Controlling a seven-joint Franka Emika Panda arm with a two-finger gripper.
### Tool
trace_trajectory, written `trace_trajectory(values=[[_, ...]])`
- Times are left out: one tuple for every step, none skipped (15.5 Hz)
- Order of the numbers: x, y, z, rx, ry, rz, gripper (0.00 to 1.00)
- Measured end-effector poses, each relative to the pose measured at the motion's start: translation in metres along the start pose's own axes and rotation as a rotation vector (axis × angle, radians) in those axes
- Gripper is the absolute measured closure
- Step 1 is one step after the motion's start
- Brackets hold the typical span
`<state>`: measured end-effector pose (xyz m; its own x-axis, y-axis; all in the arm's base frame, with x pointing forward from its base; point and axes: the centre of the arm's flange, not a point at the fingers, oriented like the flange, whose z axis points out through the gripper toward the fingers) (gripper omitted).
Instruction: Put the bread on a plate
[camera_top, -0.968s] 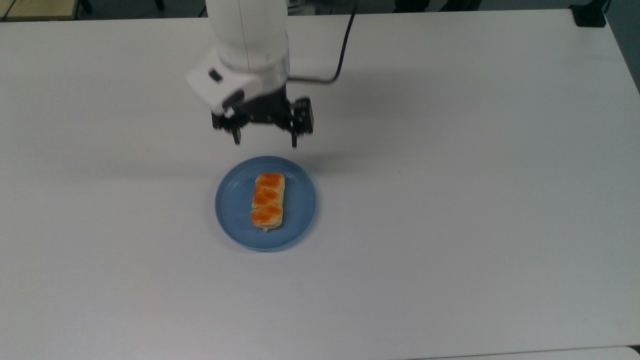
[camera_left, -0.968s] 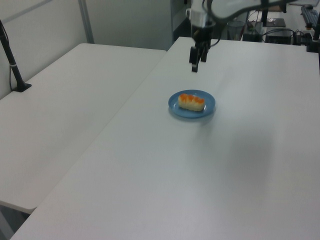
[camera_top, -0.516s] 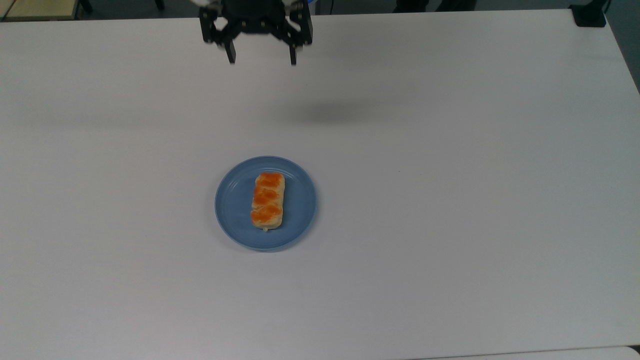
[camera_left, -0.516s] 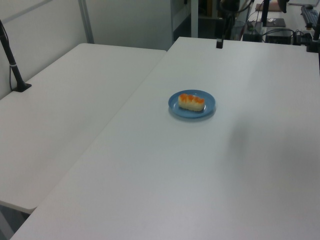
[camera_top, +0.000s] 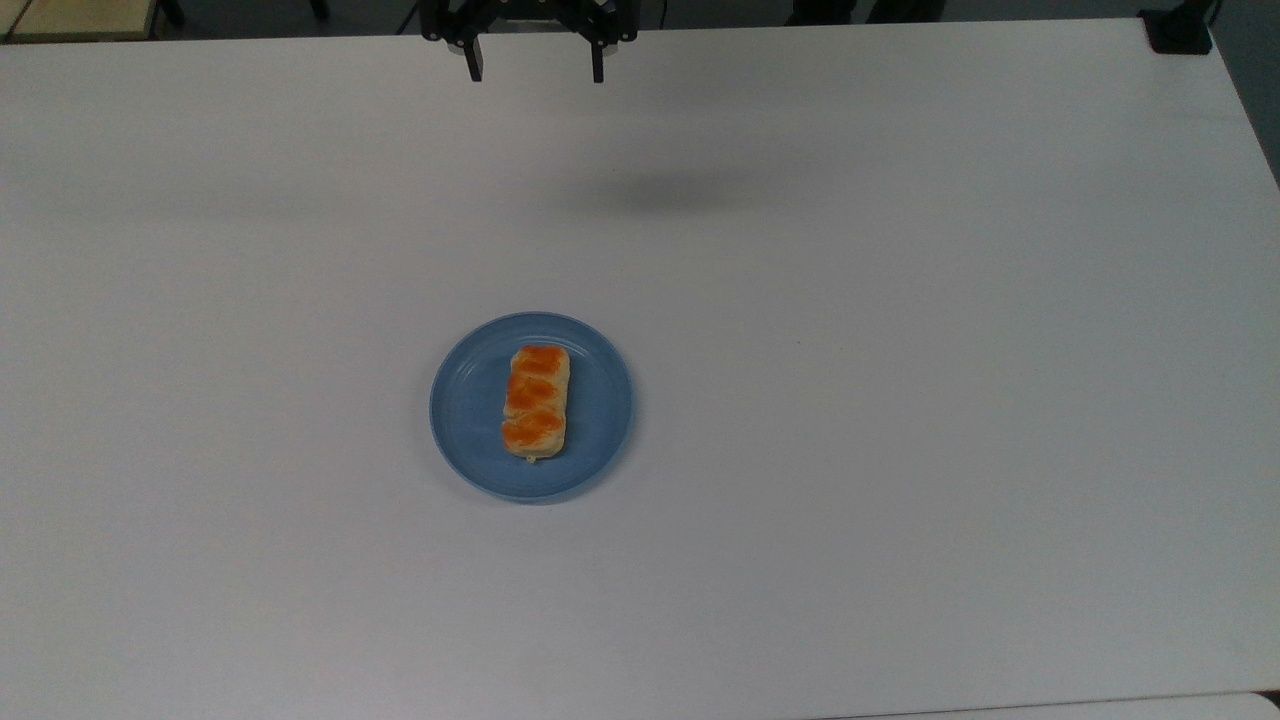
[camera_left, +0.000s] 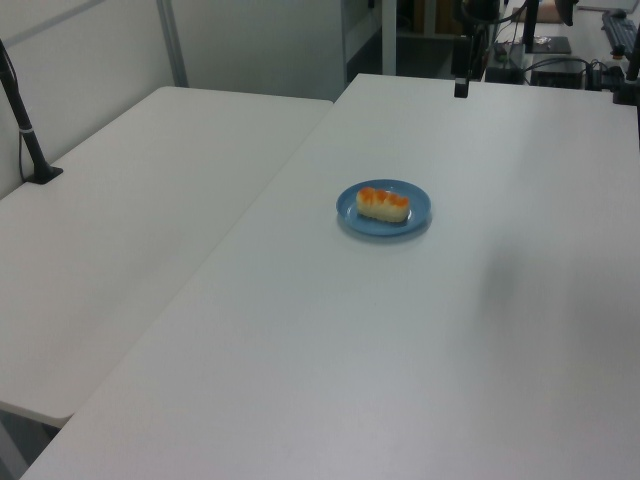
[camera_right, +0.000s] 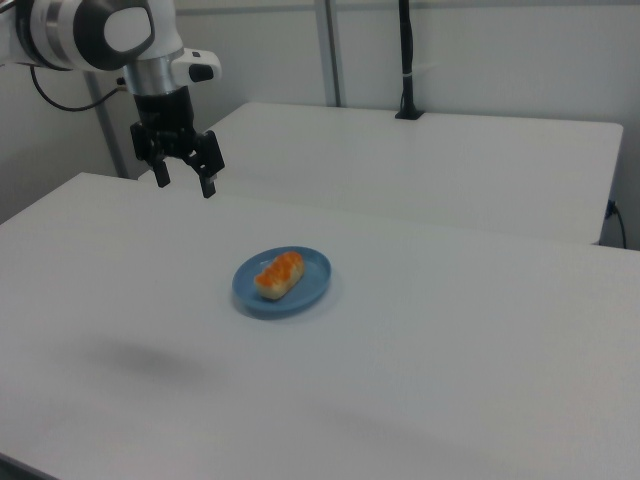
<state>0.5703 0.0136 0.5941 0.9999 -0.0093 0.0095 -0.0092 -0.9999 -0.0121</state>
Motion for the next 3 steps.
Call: trace_trajectory(values=[[0.0001,0.0009,0.0007,0.0,-0.001,0.001,0.0],[0.0002,0.0024,0.001,-0.001,-0.002,0.004,0.0],[0.0002,0.0045,0.001,-0.001,-0.002,0.008,0.0]])
